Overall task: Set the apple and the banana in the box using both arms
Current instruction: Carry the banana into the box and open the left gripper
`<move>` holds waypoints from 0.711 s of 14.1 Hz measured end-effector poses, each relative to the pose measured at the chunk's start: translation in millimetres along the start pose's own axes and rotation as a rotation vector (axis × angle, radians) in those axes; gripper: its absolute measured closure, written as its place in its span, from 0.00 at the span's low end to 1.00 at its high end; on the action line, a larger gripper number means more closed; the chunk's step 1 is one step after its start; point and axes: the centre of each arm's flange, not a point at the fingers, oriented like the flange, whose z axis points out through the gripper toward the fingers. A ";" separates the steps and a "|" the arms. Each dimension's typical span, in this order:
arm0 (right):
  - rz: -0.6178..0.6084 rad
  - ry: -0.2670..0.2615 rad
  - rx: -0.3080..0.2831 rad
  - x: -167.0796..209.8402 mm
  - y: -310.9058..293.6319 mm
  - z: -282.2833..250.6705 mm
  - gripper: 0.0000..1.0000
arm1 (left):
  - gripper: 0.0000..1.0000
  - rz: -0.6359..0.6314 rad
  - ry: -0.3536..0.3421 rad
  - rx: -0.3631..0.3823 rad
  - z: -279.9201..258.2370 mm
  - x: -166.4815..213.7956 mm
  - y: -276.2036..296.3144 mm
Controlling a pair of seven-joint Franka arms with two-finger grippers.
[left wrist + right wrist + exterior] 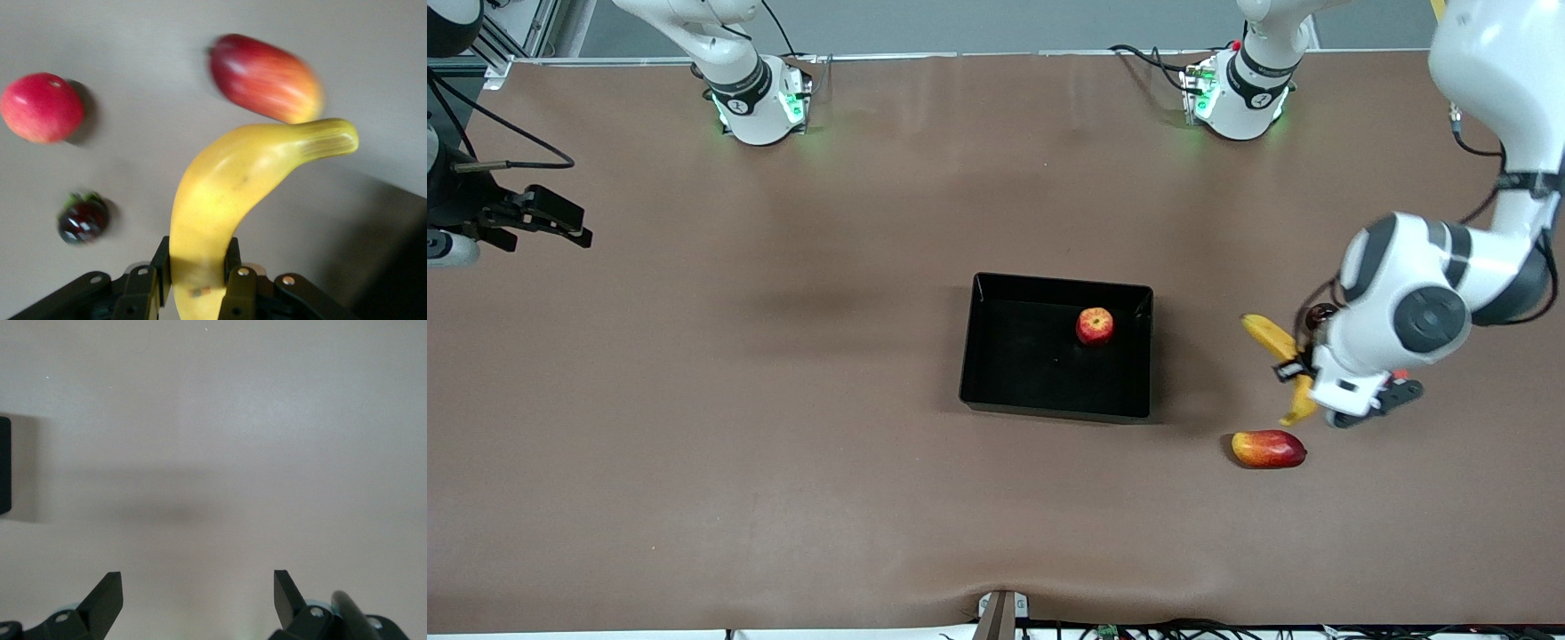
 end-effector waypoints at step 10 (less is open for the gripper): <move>-0.009 0.063 -0.005 -3.0 5.4 -38.9 0.00 | 0.66 0.138 -0.007 -0.135 -1.4 -146.1 253.3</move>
